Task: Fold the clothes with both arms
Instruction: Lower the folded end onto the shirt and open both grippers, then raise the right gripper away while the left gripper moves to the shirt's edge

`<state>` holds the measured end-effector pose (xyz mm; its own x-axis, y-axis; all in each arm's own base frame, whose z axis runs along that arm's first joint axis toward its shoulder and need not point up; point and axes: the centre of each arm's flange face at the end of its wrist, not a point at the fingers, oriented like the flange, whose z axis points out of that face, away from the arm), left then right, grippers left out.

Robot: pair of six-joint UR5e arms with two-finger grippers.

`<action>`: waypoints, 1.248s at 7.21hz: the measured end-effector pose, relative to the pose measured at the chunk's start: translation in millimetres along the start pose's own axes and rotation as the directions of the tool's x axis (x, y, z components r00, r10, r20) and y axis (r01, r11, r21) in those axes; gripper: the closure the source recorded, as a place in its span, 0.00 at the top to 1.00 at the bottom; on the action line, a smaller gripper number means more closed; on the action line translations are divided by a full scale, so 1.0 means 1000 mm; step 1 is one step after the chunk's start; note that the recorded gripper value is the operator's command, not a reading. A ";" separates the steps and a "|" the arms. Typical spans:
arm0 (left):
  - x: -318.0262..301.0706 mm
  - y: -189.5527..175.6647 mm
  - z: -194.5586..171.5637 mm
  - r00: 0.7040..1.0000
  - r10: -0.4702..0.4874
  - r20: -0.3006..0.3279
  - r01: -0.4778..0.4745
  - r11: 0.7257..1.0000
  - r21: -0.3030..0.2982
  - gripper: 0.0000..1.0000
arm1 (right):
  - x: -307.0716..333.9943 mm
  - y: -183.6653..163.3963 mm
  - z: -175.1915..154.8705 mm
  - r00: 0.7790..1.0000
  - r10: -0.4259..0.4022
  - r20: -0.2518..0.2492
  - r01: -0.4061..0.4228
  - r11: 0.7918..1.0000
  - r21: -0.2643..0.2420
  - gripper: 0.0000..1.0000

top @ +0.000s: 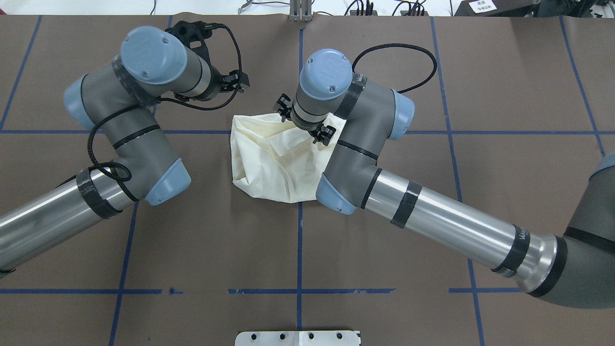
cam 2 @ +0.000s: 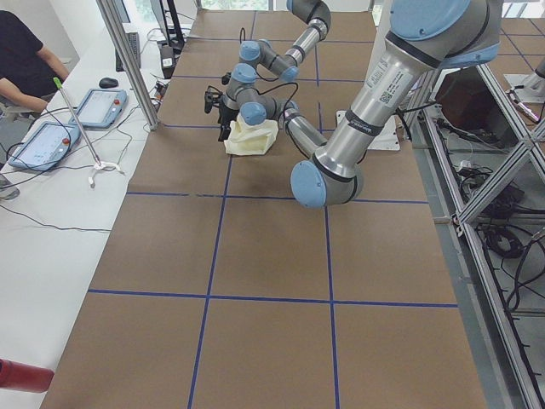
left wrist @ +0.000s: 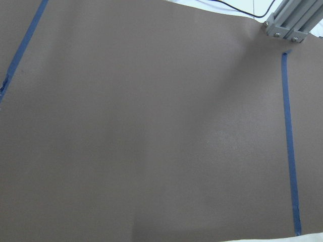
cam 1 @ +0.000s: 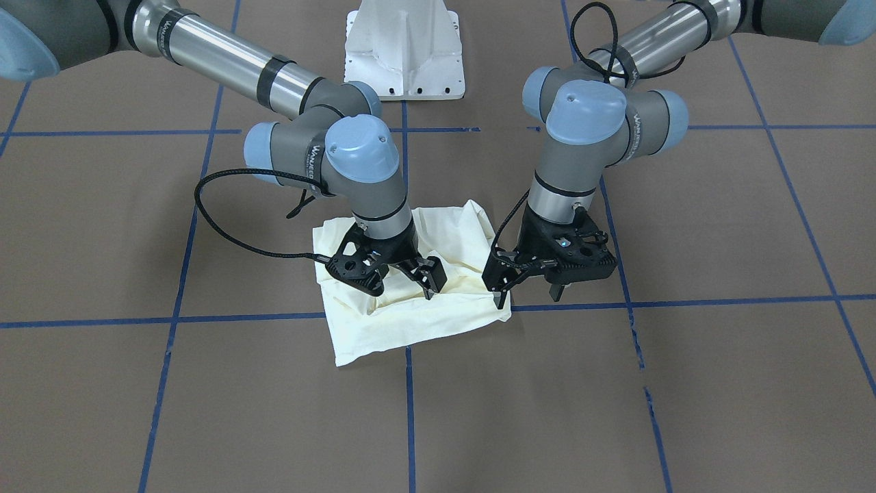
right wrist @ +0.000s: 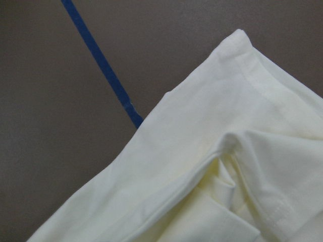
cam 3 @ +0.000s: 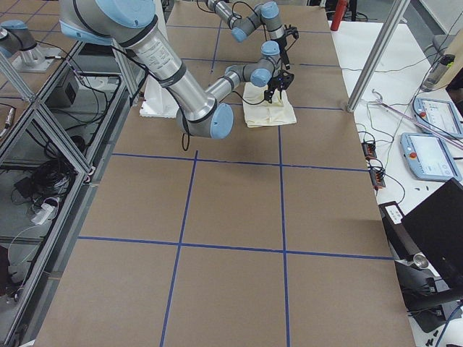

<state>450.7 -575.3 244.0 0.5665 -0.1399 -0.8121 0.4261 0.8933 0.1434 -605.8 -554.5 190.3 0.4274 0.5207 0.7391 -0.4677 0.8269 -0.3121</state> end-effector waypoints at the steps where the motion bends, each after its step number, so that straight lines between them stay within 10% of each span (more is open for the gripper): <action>1: -0.001 0.000 0.000 1.000 -0.001 0.001 0.001 1.000 0.000 1.00 | -0.007 -0.003 0.008 1.000 -0.003 0.000 0.003 1.000 0.016 1.00; 9: 0.001 0.001 -0.007 1.000 -0.005 -0.014 0.005 1.000 0.003 1.00 | 0.018 -0.127 0.035 0.965 -0.234 -0.122 0.250 0.959 0.135 1.00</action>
<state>446.4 -571.7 239.1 0.5545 -0.1380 -0.8207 0.4310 0.8912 0.1413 -565.8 -657.3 264.5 0.6158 0.3345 0.7134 -0.4463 0.8942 -0.0340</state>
